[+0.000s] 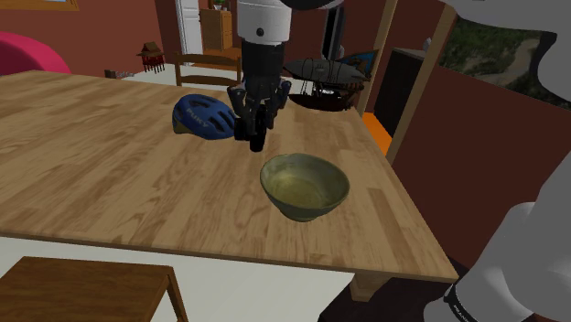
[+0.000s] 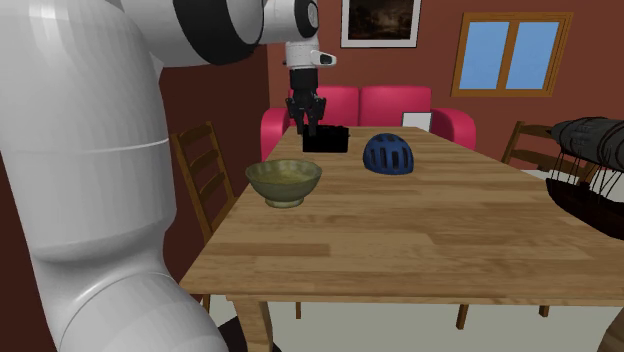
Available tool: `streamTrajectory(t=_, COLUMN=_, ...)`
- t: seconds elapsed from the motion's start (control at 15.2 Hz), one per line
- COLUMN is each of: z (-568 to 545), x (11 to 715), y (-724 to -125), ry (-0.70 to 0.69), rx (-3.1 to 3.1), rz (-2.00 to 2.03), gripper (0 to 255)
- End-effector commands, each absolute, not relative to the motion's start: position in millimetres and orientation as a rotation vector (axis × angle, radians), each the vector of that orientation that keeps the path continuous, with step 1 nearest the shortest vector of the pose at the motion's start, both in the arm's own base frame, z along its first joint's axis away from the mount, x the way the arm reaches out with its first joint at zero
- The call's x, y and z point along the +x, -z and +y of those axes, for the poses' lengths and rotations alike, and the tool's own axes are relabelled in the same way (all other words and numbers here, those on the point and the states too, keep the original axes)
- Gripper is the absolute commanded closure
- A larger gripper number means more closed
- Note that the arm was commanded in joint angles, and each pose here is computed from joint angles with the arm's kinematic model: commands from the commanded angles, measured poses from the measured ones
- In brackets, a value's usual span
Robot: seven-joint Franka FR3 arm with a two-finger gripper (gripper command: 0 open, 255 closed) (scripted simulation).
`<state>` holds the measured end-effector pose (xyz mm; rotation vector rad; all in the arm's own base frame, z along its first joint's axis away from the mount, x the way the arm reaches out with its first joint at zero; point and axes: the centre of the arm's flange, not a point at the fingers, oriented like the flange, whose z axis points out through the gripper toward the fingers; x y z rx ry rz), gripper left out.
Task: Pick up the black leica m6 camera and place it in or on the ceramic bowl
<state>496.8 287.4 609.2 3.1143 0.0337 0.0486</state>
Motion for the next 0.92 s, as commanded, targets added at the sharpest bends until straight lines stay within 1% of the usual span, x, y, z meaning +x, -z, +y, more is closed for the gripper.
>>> streamTrajectory(t=0.0, z=288.0, x=496.3, y=-621.6, ry=-0.049, rx=3.114, rz=0.034, gripper=255)
streamTrajectory(t=0.66, z=288.0, x=496.3, y=-671.2, ry=-0.049, rx=3.114, rz=0.034, gripper=255)
streamTrajectory(t=0.86, z=281.8, x=457.7, y=-677.2, ry=-0.049, rx=3.114, rz=0.034, gripper=255)
